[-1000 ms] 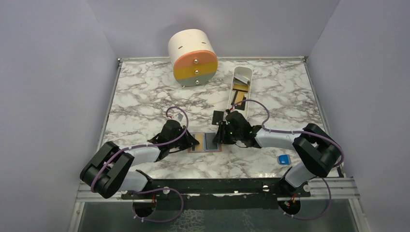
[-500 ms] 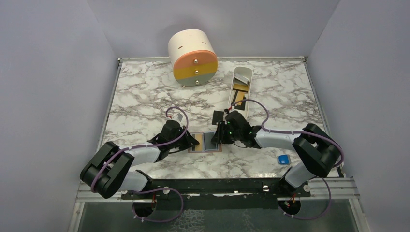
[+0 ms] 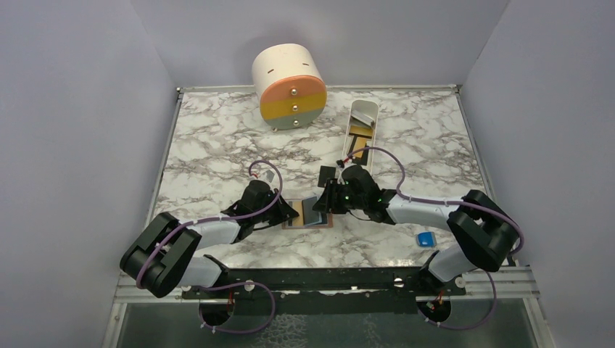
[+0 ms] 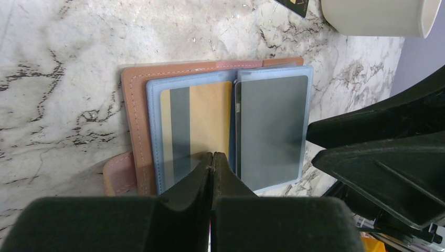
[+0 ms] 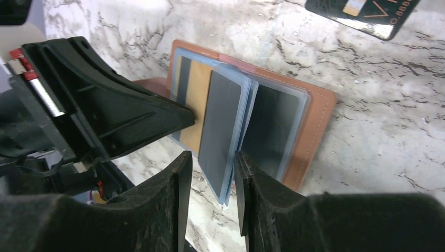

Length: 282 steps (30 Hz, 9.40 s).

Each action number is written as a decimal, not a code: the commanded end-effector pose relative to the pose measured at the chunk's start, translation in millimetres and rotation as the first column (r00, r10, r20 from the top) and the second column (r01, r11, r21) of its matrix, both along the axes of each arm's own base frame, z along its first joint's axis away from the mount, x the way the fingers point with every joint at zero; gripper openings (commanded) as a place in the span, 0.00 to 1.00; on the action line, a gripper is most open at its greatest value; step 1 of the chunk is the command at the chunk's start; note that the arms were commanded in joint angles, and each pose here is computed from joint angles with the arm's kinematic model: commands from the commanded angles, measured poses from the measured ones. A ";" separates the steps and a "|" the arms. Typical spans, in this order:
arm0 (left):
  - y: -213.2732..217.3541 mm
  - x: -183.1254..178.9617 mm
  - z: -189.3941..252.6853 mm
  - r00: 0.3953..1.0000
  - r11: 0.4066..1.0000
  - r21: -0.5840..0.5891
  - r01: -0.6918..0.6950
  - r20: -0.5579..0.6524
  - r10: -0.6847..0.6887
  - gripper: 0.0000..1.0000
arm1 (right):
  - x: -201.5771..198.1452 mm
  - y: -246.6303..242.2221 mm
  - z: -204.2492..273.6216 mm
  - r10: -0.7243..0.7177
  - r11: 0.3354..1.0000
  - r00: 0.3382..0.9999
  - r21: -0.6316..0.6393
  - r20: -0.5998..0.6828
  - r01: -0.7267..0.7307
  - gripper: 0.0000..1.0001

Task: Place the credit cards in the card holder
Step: Turn over the card slot in the card holder, then pick up the credit card from the storage box.

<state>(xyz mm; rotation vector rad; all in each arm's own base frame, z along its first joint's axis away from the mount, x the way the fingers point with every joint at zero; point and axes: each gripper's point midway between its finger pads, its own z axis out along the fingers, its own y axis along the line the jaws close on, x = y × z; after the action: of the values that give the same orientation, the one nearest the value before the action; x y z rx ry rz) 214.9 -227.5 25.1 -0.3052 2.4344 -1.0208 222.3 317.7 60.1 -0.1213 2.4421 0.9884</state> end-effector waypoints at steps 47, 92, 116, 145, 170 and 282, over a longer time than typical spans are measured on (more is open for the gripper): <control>2.5 -8.8 -4.2 1.000 1.000 -0.001 0.001 -0.028 -0.001 0.00 | -13.7 34.0 24.2 0.103 0.976 0.995 0.191 -0.007 -0.100 0.28; -4.1 -0.2 54.9 0.998 0.995 -0.095 -0.009 0.062 0.015 0.42 | -13.8 38.6 19.0 0.103 0.982 0.994 0.164 -0.029 -0.097 0.03; -0.6 0.3 54.9 0.997 0.997 -0.079 -0.010 0.075 0.016 0.44 | -17.4 43.9 17.6 0.109 0.984 0.994 0.146 -0.033 -0.103 0.03; 34.1 15.2 82.4 0.972 0.988 0.042 -0.147 0.194 0.136 0.37 | 17.6 -31.1 55.7 0.105 0.964 0.949 -0.266 0.296 -0.024 0.47; 25.6 11.9 141.0 0.935 0.993 0.111 0.031 0.348 -0.068 0.79 | 264.5 -160.7 110.1 0.396 0.579 0.750 -0.778 0.529 0.244 0.49; -35.0 4.4 210.8 0.976 0.866 -0.491 0.094 0.217 0.017 0.69 | 24.9 -70.4 209.2 0.082 0.919 0.940 0.338 0.332 -0.200 0.01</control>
<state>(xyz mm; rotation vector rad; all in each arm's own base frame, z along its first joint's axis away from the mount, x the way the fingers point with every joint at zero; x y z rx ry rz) 219.1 -253.3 193.3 -0.2745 2.1045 -1.4180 288.5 220.8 223.4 -0.3346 2.0932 0.9749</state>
